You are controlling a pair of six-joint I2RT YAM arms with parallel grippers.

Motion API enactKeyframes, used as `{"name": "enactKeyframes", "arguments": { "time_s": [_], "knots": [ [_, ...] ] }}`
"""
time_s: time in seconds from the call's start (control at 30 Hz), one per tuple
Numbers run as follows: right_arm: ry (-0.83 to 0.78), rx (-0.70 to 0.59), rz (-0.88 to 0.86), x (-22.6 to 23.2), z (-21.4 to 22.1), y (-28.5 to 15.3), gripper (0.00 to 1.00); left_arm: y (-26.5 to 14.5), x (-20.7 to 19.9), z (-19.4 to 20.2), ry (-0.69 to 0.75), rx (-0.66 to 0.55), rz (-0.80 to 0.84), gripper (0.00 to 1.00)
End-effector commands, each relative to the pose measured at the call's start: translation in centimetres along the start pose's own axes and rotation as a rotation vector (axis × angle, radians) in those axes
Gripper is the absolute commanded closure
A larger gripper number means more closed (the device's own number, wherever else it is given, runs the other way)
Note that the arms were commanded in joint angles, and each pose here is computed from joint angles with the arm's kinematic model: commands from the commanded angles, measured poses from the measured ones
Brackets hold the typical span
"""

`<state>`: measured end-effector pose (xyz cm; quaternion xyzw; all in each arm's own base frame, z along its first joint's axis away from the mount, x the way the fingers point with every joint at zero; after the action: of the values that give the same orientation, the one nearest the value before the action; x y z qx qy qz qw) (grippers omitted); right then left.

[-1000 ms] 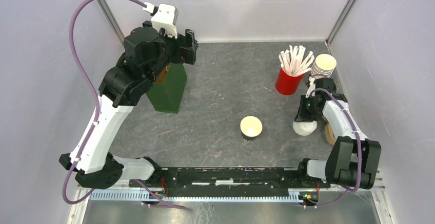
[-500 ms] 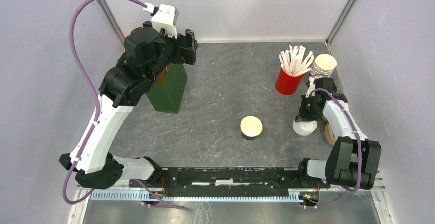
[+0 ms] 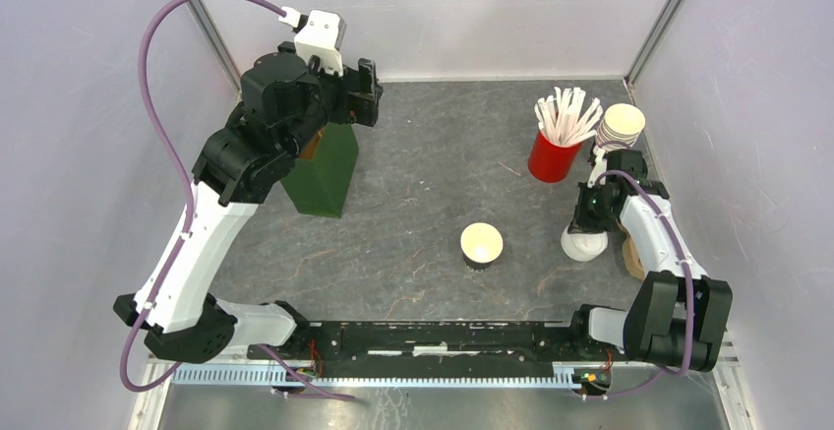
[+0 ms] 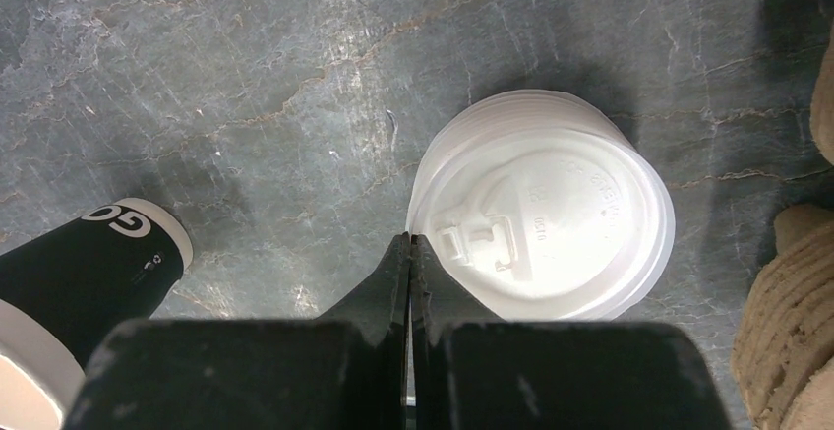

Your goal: Pack the takeout coffee

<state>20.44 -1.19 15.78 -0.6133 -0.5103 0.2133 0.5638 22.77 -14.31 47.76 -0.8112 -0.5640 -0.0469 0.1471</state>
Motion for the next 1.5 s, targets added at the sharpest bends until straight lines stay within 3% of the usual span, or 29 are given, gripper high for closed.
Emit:
{"name": "enactKeyframes", "arguments": {
  "time_s": [0.0,0.57,0.83,1.0,1.2,1.47],
  "knots": [
    [-0.032,-0.076,0.003,0.4,-1.3,-1.5,1.0,-0.8,0.4,-0.9,-0.013,-0.064,0.006,0.0],
    [-0.069,-0.166,-0.087,2.4,-2.5,-6.3,1.0,-2.0,-0.9,0.2,-0.092,-0.068,0.12,0.0],
    [-0.113,-0.227,-0.558,7.6,-2.1,-11.4,1.0,-1.8,-3.0,0.0,-0.248,-0.051,0.271,0.0],
    [-0.11,-0.267,-0.885,11.6,-2.8,-13.8,1.0,0.1,-5.0,-1.5,-0.403,0.022,0.39,0.01],
    [-0.135,-0.164,-1.231,17.2,-2.1,-18.2,1.0,2.3,-9.1,-1.5,-0.696,0.098,0.672,0.02],
    [-0.113,-0.105,-1.485,20.9,-1.2,-22.9,1.0,0.1,-9.8,-0.3,-0.922,-0.025,0.799,0.03]
  ]
}}
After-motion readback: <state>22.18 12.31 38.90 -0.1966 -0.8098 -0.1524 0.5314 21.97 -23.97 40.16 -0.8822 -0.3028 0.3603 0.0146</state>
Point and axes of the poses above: each gripper's point midway between its finger pads, its own y axis out along the fingers, its own x axis along the line the jaws close on, z = x × y, the point moved 9 cm from there along -y, back along the fingers, and after that the axes turned 15 degrees about y, right-handed, at the moved point
